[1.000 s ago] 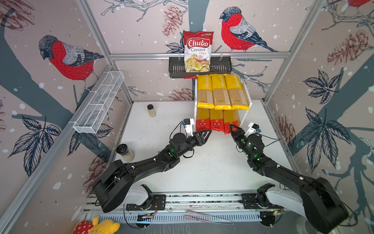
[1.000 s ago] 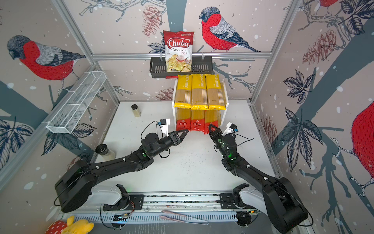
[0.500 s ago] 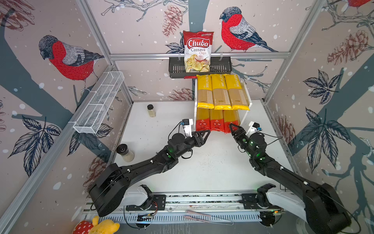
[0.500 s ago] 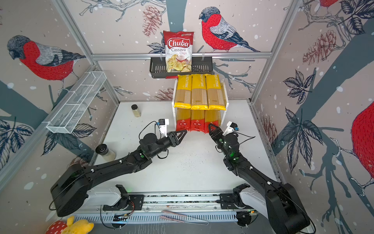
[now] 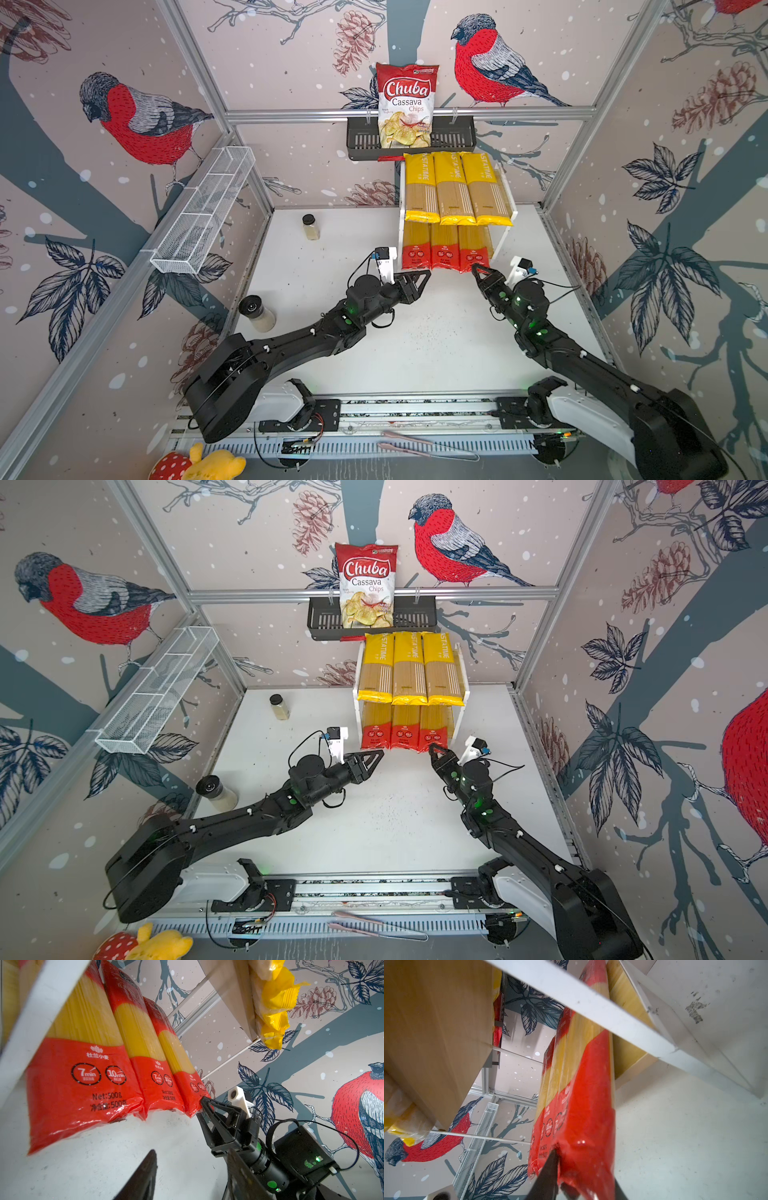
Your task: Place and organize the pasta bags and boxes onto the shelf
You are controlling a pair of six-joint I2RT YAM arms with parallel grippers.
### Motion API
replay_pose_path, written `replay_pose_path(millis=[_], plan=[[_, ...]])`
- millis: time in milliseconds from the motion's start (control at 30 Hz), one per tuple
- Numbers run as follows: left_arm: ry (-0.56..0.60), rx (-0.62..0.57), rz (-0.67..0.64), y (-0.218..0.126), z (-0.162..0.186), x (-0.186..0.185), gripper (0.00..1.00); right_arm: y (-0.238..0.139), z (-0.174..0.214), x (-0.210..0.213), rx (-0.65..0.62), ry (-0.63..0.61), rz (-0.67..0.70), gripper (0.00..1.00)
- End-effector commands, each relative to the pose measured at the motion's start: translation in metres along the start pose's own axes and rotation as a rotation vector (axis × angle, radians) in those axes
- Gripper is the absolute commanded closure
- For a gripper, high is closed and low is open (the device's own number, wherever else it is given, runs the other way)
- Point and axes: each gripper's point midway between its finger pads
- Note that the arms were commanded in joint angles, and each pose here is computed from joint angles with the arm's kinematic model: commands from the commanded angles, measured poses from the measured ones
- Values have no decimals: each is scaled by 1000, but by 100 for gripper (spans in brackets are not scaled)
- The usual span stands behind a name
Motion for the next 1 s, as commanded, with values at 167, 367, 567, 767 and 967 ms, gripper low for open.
replay_pose_path(millis=[167,367,567,767,967], plan=[[24,-23,-6,-3,-5,-2,46,18,-18,5,-14,-115,31,81],[44,-37,-30,-9,-7,1,46,14,-9,-3,19,-86,23,81],[71,-39,-46,-10,-10,2,46,4,-9,-8,18,-80,32,84],[101,-51,-74,-15,-15,5,46,5,-12,-7,29,-84,34,65],[221,-70,-161,-33,-22,17,45,1,5,-19,108,-144,98,47]])
Point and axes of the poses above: each gripper's point midway between its finger pads, its own y axis out along the fingers, its own x axis along the line the jaws close on, z = x × y, and after that the axes turned 5 degrees about -y, right-handed
